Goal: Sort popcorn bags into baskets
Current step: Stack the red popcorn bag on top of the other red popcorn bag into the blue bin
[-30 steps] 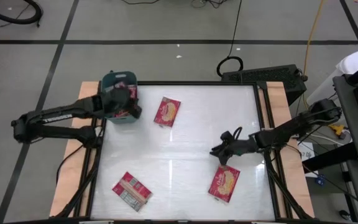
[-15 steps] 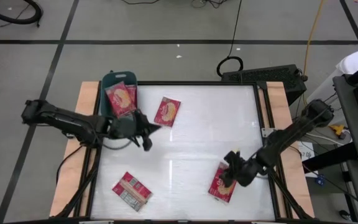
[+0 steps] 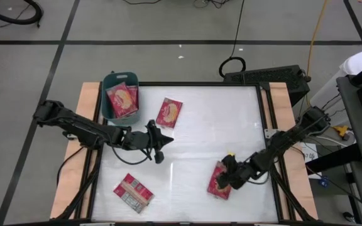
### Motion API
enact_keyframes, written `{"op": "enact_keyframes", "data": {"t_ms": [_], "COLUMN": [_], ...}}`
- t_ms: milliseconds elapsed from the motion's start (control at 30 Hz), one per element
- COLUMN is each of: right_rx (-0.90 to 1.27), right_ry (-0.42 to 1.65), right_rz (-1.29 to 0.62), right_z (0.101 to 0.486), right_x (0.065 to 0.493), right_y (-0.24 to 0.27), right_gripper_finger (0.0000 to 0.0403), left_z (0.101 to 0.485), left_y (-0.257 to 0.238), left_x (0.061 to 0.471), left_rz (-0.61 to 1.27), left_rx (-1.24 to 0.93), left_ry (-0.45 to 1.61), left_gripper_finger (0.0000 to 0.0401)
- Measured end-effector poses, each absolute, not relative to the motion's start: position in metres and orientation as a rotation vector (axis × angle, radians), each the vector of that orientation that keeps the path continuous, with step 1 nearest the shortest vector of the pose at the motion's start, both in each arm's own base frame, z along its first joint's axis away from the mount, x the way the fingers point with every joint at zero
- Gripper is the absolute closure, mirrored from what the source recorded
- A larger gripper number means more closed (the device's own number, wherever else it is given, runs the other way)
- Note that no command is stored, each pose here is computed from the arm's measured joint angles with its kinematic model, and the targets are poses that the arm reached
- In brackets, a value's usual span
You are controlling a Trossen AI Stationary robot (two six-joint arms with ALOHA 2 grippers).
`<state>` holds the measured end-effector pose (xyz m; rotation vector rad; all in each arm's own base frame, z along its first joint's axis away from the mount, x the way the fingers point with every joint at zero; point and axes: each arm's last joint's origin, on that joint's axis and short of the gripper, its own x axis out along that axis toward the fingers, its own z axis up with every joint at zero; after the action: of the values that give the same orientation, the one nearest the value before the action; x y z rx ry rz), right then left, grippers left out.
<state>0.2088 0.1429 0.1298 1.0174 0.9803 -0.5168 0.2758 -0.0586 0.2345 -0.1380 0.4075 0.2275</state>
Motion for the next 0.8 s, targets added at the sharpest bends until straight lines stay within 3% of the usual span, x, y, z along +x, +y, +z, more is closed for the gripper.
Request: {"op": "enact_keyframes", "data": {"t_ms": [333, 533, 800], "right_rx": [0.883, 0.899, 0.919], "right_ry": [0.821, 0.782, 0.930], "right_rz": [-0.431, -0.381, -0.582], "right_z": [0.140, 0.161, 0.155], "right_x": [0.243, 0.235, 0.203], "right_y": [0.099, 0.099, 0.108], "right_gripper_finger": [0.0271, 0.0271, 0.0271], "left_z": [0.218, 0.202, 0.170], "left_y": [-0.063, -0.066, -0.073], "left_x": [0.291, 0.303, 0.325], "left_rz": [0.203, 0.214, 0.113], "left_rx": [-0.175, -0.266, -0.399], "left_ry": [0.402, 0.402, 0.382], "left_gripper_finger": [0.0395, 0.0391, 0.0313]}}
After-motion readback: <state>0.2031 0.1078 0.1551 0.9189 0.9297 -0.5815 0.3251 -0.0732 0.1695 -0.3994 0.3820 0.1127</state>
